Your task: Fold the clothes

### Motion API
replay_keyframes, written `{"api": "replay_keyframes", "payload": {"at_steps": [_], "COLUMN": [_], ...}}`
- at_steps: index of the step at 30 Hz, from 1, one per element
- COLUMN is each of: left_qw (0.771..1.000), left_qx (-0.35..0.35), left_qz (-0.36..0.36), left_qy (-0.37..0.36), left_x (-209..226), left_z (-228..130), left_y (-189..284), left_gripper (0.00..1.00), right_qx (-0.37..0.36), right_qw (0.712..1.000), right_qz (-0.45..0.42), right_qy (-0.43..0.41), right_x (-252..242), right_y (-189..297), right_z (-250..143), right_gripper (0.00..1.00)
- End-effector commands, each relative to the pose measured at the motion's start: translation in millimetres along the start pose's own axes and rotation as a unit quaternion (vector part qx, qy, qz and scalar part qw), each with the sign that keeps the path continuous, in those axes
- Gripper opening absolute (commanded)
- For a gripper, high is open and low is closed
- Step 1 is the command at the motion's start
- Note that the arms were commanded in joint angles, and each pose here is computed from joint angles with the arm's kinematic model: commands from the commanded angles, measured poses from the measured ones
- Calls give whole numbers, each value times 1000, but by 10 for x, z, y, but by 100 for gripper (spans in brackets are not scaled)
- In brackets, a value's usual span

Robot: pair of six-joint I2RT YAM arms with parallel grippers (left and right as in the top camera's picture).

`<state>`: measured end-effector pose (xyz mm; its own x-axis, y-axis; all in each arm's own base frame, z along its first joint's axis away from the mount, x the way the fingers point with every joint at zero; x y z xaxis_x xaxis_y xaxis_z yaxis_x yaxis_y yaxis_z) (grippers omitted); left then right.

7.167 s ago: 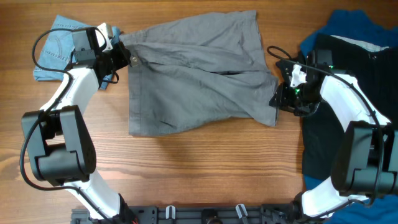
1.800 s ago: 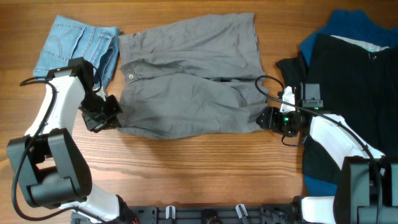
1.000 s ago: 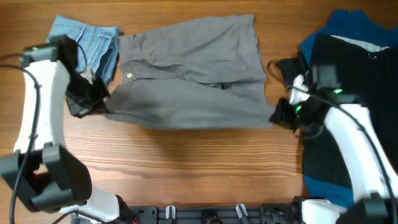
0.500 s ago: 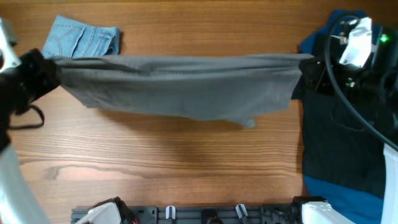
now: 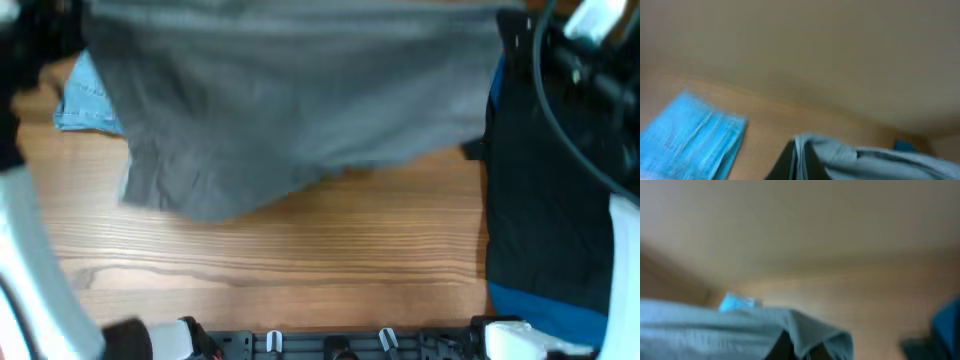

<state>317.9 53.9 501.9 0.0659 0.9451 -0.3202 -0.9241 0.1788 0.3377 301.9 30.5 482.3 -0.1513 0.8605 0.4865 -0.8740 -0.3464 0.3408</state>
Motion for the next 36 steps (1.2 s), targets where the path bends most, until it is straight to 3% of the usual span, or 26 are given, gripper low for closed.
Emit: {"api": "replay_keyframes", "payload": {"at_steps": [1,4,6,8,12,15,17,20,23,25,28,32,36], "left_qw": [991,972,968,977,997,993,989,991,994,989,983,985,991], "left_qx": [-90,-201,-221,-181,-28,96,125,98,14,-42,-66,-17,91], "left_qz": [-99,-111,-104,-88,-36,56,75,83,89,129,156,162,88], "left_qy": [-3,-44,-56,-68,-55,-30,-22,-31,-55,-66,-69,-59,-32], "left_x": [-261,-481,-539,-529,-369,-170,-143,-228,-409,-485,-515,-368,-79], "left_z": [367,769,855,750,265,-139,-236,-193,-54,-24,-51,-47,-124], "left_y": [-289,-18,136,166,50,27,76,343,833,1247,1490,1083,-77], "left_gripper": [4,4,4,4,4,4,4,4,4,4,4,4,4], "right_qx": [-92,-172,-196,-175,-62,57,100,99,60,23,-5,22,108], "right_qw": [995,985,980,983,994,992,988,988,992,993,994,995,992], "right_qz": [-23,-10,-22,-37,-73,-109,-120,-119,-103,-100,-92,-95,-60], "right_qy": [18,31,34,34,43,15,7,13,36,52,54,27,-24], "right_x": [-110,-4,-36,-99,-245,-386,-410,-341,-158,-2,101,-24,-398], "right_y": [-156,144,308,366,300,285,335,483,783,1099,1297,1022,125], "right_z": [388,764,878,839,501,130,-14,-55,-46,-77,-102,-45,28], "right_gripper": [7,9,9,8,5,4,4,4,4,4,4,4,4]}}
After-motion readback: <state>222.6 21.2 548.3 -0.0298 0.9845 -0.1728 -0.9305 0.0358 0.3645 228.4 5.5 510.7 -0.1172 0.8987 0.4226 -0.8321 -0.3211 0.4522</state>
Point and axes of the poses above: each gripper's point midway between its finger pads, its own y axis back along the fingers, its own x axis along the line the jaws close on, z = x × y, the point moved 9 cm from there along y, back along the fingers, and after that the axes turned 5 degrees about -y, right-handed, at the moved point
